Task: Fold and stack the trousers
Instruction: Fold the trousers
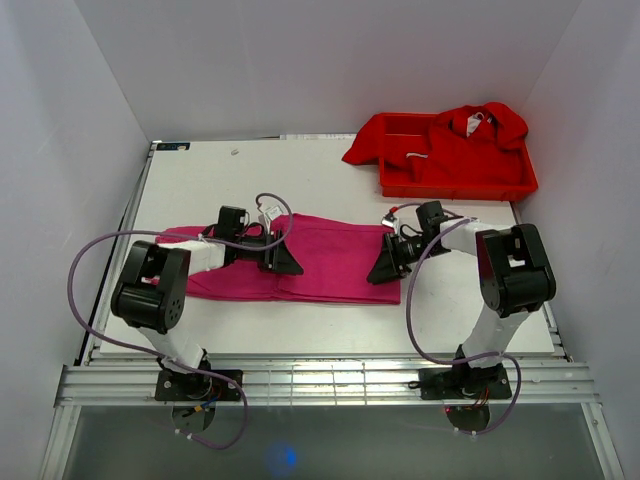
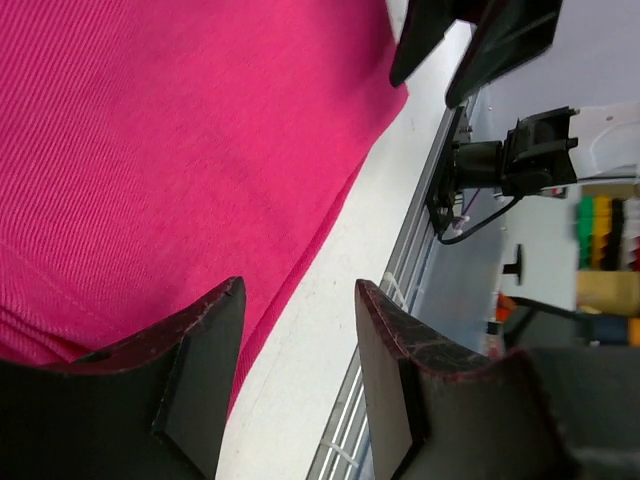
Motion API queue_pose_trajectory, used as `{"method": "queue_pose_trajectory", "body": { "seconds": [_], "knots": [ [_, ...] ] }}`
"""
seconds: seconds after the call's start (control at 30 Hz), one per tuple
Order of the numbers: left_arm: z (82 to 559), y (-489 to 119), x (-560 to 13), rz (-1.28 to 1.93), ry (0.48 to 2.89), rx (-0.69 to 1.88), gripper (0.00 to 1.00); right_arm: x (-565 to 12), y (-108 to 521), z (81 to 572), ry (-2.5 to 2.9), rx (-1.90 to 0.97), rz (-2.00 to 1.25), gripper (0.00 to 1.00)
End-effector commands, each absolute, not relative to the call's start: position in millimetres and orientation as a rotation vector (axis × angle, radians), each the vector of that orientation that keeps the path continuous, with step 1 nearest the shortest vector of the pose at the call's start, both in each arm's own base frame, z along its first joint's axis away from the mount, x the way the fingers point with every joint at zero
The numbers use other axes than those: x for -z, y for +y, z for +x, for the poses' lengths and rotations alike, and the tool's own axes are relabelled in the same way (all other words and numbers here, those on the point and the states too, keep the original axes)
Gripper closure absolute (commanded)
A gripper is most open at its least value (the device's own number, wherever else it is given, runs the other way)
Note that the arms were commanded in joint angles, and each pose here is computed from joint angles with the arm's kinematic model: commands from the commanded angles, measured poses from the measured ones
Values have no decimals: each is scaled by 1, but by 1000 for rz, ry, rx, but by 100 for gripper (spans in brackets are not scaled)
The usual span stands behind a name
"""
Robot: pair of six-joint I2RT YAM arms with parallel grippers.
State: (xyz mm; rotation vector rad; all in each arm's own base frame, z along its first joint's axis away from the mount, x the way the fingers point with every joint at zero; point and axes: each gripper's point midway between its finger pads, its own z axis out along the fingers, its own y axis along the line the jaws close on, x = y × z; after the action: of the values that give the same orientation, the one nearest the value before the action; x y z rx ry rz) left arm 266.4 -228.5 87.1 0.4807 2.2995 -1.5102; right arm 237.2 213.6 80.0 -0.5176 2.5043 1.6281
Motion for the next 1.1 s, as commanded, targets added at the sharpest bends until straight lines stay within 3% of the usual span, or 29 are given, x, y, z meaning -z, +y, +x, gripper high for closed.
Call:
{"method": "queue_pose_trajectory", "body": {
  "seconds": [0.0, 0.2, 0.3, 0.5, 0.7, 0.87, 1.07],
  "knots": [
    [264, -234, -77, 356, 2332, 1621, 43, -72, 216, 216, 2501, -1775, -489, 48],
    [256, -225, -15, 134, 2571, 1554, 46, -21, 205, 202, 2699, -1717, -421, 49],
    [255, -223, -9, 153, 2582, 1564, 47, -18, 204, 211, 2701, -1703, -430, 50],
    [272, -234, -77, 506, 2282, 1594, 46, -80, 210, 263, 2469, -1597, -595, 52],
    [305, -246, -117, 591, 2130, 1548, 44, -131, 225, 359, 2219, -1414, -565, 50],
    [353, -255, -104, 492, 2135, 1502, 44, -94, 228, 398, 2288, -1383, -489, 52],
    [393, -254, -48, 418, 2204, 1398, 42, -36, 223, 416, 2362, -1343, -433, 54]
  ]
}}
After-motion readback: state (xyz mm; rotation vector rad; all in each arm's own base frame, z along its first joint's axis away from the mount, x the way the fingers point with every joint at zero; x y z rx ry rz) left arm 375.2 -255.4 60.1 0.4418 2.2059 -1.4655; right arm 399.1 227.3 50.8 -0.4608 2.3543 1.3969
